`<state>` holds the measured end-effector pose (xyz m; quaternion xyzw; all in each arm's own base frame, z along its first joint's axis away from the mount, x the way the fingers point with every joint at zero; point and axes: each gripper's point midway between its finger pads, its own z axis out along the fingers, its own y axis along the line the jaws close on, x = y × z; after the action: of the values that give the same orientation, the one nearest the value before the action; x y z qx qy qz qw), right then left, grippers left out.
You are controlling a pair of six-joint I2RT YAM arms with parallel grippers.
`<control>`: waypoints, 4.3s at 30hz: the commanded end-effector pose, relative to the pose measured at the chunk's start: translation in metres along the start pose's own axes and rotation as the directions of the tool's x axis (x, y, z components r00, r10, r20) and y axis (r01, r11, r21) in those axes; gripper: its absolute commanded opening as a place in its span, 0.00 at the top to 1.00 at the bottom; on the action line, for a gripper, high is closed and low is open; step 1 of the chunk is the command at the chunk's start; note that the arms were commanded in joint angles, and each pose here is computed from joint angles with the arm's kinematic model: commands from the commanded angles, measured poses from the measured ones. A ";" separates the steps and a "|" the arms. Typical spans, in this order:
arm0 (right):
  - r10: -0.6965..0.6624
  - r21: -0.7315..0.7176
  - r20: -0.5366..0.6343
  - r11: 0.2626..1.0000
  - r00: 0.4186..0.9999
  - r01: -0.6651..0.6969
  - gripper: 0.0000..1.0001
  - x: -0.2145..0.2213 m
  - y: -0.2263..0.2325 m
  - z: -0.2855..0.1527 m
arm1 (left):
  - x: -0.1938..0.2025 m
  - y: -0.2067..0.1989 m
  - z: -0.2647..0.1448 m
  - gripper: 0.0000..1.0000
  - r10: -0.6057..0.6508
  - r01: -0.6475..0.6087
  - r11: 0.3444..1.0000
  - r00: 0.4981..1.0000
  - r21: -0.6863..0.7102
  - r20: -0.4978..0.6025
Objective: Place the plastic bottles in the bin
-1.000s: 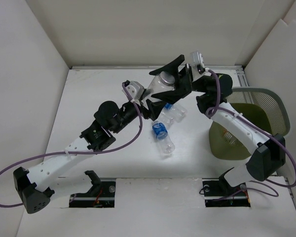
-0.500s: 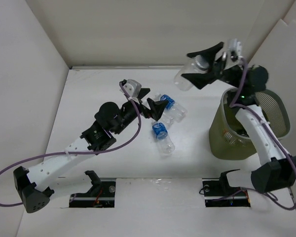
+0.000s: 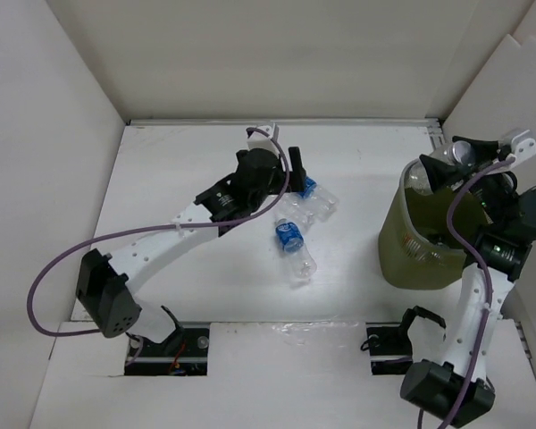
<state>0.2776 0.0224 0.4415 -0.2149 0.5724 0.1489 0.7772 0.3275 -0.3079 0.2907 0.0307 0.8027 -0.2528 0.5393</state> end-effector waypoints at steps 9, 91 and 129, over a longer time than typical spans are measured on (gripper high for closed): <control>-0.058 0.385 -0.213 0.912 0.975 0.139 0.00 -0.007 -0.041 -0.045 | 0.023 0.058 0.005 0.00 -0.228 0.199 0.949 0.969 -0.243 -0.096; 0.103 -0.717 0.033 0.695 0.994 -0.048 0.00 -0.009 0.265 0.129 | -0.150 -0.055 -0.141 1.00 -0.085 -0.083 0.968 0.781 0.238 0.619; 0.058 0.349 -0.248 0.937 0.967 0.033 0.26 0.039 -0.025 -0.039 | -0.027 -0.003 -0.025 0.00 -0.217 0.246 0.957 0.959 -0.152 0.184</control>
<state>0.2752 0.0005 0.4161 -0.1280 0.6486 0.0642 0.7476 0.3171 -0.2849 0.3171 -0.1066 0.7561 -0.2222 0.6062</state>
